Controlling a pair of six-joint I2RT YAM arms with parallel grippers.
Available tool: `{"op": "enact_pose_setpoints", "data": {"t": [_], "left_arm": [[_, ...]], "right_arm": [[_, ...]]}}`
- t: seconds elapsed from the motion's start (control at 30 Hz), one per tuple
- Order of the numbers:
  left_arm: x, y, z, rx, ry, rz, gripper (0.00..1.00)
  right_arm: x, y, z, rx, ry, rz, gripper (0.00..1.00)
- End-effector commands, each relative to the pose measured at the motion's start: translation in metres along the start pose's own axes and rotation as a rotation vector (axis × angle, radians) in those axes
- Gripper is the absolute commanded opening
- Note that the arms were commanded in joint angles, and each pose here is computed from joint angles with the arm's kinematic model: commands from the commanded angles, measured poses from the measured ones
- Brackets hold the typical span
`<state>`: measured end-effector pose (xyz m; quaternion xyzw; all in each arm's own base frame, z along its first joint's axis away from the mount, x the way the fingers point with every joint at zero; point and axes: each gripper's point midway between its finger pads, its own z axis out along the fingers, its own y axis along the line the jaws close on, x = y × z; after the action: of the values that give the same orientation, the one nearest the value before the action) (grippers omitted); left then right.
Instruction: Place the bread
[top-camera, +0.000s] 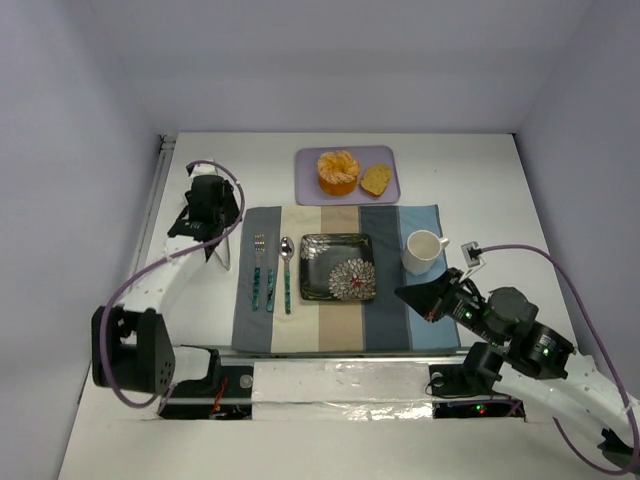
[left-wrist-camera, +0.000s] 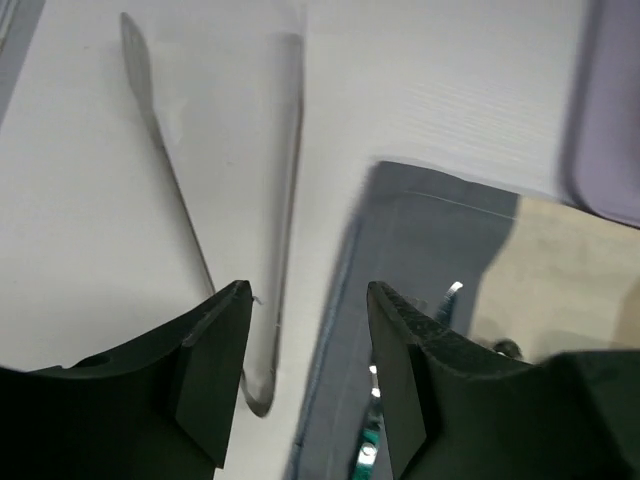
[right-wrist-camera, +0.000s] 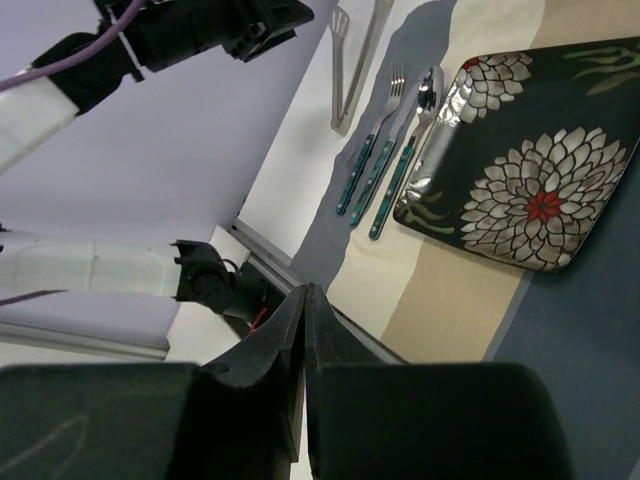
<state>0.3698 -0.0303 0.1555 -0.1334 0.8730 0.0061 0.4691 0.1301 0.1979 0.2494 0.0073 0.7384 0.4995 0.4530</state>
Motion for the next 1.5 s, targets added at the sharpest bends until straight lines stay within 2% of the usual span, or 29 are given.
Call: {"op": "enact_pose_setpoints", "data": {"t": [0.0, 0.17, 0.23, 0.37, 0.63, 0.83, 0.93, 1.03, 1.13, 1.2, 1.3, 1.33, 1.4, 1.47], "left_arm": [[-0.027, 0.016, 0.017, -0.083, -0.080, -0.011, 0.47], [-0.002, 0.017, 0.067, -0.107, 0.038, 0.041, 0.44], [-0.006, 0.011, 0.081, -0.092, 0.037, 0.056, 0.42], [0.012, 0.011, 0.111, -0.117, 0.094, 0.090, 0.36], [0.019, 0.013, 0.141, -0.140, 0.125, 0.119, 0.29], [0.025, 0.011, 0.158, -0.142, 0.142, 0.136, 0.15], [0.025, 0.014, 0.161, -0.163, 0.143, 0.151, 0.13], [0.024, 0.021, 0.161, -0.194, 0.137, 0.176, 0.00], [0.016, 0.028, 0.154, -0.234, 0.112, 0.181, 0.00], [-0.006, 0.027, 0.141, -0.235, 0.061, 0.161, 0.00], [-0.051, 0.004, 0.113, -0.147, -0.041, 0.089, 0.00], [-0.063, -0.001, 0.105, -0.125, -0.068, 0.071, 0.00], [-0.097, -0.031, 0.072, -0.031, -0.160, 0.040, 0.00], [-0.120, -0.055, 0.040, 0.066, -0.226, 0.018, 0.00]], "right_arm": [[-0.003, 0.010, -0.002, -0.048, -0.016, 0.021, 0.07], [0.003, 0.007, 0.001, -0.042, 0.005, 0.016, 0.10], [0.004, 0.006, 0.003, -0.038, 0.013, 0.018, 0.11], [0.008, 0.006, 0.005, -0.040, 0.031, 0.016, 0.11], [0.011, 0.001, 0.007, -0.015, 0.042, 0.011, 0.12], [0.014, 0.000, 0.012, -0.004, 0.054, 0.004, 0.12], [0.015, -0.003, 0.015, 0.014, 0.059, -0.001, 0.12], [0.020, -0.007, 0.019, 0.033, 0.077, -0.003, 0.17], [0.022, -0.011, 0.021, 0.057, 0.094, -0.006, 0.24], [0.022, -0.012, 0.024, 0.081, 0.105, -0.005, 0.33], [0.021, -0.024, 0.030, 0.178, 0.126, -0.038, 0.39], [0.009, -0.015, 0.033, 0.184, 0.106, -0.043, 0.40], [0.006, -0.026, 0.042, 0.291, 0.129, -0.088, 0.42], [-0.017, -0.006, 0.049, 0.300, 0.103, -0.104, 0.42]]}}
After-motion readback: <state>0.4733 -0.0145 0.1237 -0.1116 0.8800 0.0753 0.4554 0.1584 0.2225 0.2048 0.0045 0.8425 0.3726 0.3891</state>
